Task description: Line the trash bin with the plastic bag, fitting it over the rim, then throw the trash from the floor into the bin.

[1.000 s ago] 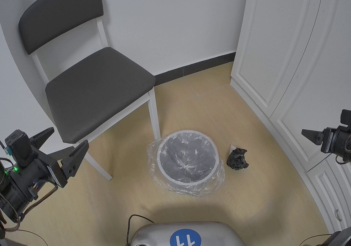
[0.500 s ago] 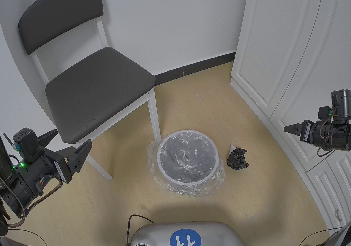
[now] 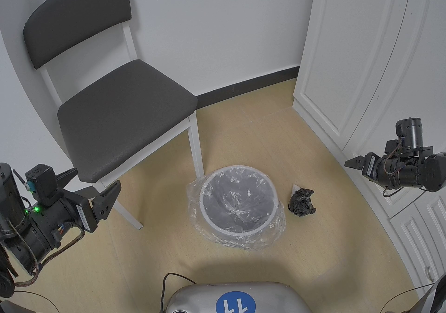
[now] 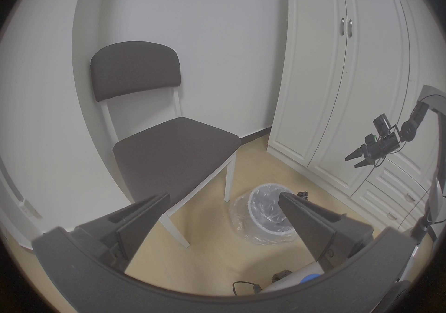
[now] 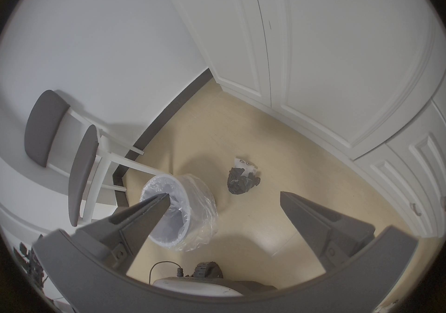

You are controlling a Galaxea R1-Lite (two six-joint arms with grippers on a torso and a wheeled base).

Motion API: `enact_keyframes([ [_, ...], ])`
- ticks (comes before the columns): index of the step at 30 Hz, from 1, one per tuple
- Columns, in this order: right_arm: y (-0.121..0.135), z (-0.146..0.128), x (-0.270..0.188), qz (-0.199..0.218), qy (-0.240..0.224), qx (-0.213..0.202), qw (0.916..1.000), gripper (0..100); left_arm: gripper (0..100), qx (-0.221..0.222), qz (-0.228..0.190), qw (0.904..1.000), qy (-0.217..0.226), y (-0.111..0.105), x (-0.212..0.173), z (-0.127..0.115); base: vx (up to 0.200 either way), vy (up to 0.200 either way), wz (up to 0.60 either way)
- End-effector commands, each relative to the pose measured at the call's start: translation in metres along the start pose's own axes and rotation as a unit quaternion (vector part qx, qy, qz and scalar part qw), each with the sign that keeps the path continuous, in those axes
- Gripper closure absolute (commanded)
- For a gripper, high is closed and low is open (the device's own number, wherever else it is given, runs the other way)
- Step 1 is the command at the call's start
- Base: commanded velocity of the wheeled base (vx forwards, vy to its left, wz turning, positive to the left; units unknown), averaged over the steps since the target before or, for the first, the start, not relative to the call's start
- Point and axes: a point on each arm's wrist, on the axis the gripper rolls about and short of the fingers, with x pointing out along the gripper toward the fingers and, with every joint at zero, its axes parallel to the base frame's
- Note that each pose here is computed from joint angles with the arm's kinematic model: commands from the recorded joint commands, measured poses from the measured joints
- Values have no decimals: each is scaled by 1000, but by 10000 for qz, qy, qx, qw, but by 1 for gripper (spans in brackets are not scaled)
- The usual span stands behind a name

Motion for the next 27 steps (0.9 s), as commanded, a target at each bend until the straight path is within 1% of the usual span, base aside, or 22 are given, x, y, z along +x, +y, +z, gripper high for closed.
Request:
enact_keyframes([
  [1,-9,-14,35,-171,354,151,9991,0,0,13,12,10000,62,0,3,-2,0,0,0],
  [3,-12,-19,46,-212,428,210,9986,0,0,19,13,10000,85,0,3,-2,0,0,0],
  [5,-12,-19,49,-216,434,218,9986,0,0,21,13,10000,92,-1,4,-3,0,0,0],
  [8,-21,-32,76,-224,594,274,9976,0,0,33,22,9999,144,-1,5,-4,0,0,0],
  [10,-23,-36,85,-203,615,315,9974,0,0,41,23,9998,174,-1,6,-5,0,0,0],
  [11,-26,-40,95,-186,582,443,9971,0,0,45,24,9998,189,-1,7,-6,0,0,0],
  [14,-29,-45,107,-183,567,534,9968,0,0,58,25,9997,240,-1,9,-7,0,0,0],
  [22,-33,-50,122,-240,676,588,9957,0,0,72,43,9995,300,-2,11,-9,0,0,0],
  [23,-32,-53,126,-232,710,671,9949,0,0,67,51,9995,314,-2,12,-9,0,0,0],
  [27,-26,-51,136,-143,716,724,9947,0,0,7,69,9994,337,-1,13,-10,0,0,0],
])
